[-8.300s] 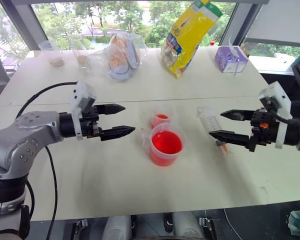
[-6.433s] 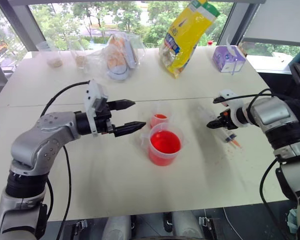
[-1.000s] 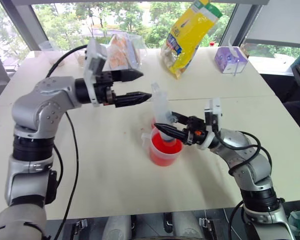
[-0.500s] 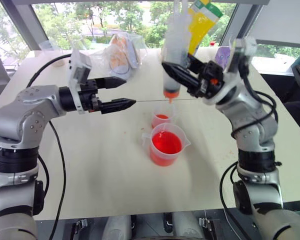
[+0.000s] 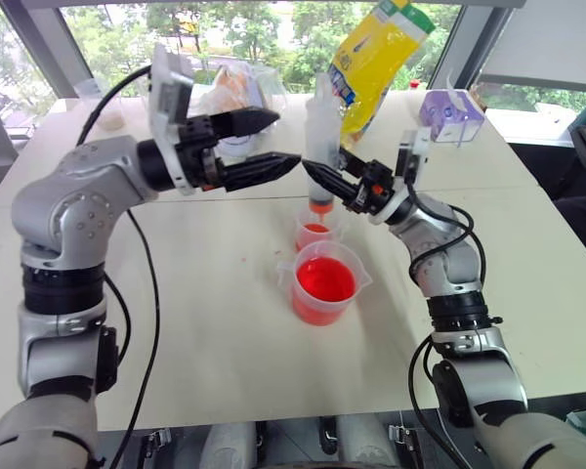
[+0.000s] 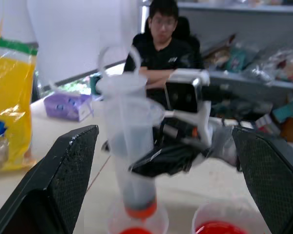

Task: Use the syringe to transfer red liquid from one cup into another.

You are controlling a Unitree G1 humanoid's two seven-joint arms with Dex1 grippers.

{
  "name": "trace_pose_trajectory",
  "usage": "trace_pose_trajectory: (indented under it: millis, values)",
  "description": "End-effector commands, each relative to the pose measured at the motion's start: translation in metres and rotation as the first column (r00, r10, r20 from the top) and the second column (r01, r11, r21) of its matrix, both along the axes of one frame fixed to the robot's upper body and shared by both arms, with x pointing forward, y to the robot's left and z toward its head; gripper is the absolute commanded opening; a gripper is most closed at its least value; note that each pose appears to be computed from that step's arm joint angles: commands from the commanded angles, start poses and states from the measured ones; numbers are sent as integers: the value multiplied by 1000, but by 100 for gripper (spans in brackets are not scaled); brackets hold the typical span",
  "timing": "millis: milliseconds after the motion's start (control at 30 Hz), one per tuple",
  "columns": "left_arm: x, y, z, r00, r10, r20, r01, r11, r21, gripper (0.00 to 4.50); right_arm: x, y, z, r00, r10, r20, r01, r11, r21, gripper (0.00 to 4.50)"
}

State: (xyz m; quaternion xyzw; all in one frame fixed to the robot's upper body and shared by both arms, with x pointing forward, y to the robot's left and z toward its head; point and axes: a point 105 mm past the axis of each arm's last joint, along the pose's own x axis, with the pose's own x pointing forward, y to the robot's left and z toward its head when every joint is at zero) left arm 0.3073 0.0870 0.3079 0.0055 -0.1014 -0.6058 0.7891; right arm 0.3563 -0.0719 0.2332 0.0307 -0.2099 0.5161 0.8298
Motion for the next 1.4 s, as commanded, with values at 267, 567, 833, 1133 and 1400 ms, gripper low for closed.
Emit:
trace_pose_trajectory:
  millis: [267,567,833,1133,1400]
  values:
    - [-1,-25,13,996,-80,42,81,996,-29,447,-4,3,4,999,-6,47,6,1000,-3,142]
    - [10,-36,12,997,-67,46,69,997,-45,447,-6,5,3,999,7,48,-6,1000,-18,142]
    - [15,-41,10,997,-71,27,72,996,-56,369,-4,5,3,999,7,47,-6,1000,-24,142]
    - [17,-41,8,998,-56,24,57,997,-47,2,-4,6,6,998,9,60,-8,1000,-27,142]
    - [17,-40,-3,998,-65,16,65,998,-8,2,-3,2,19,995,1,95,1,1000,-23,142]
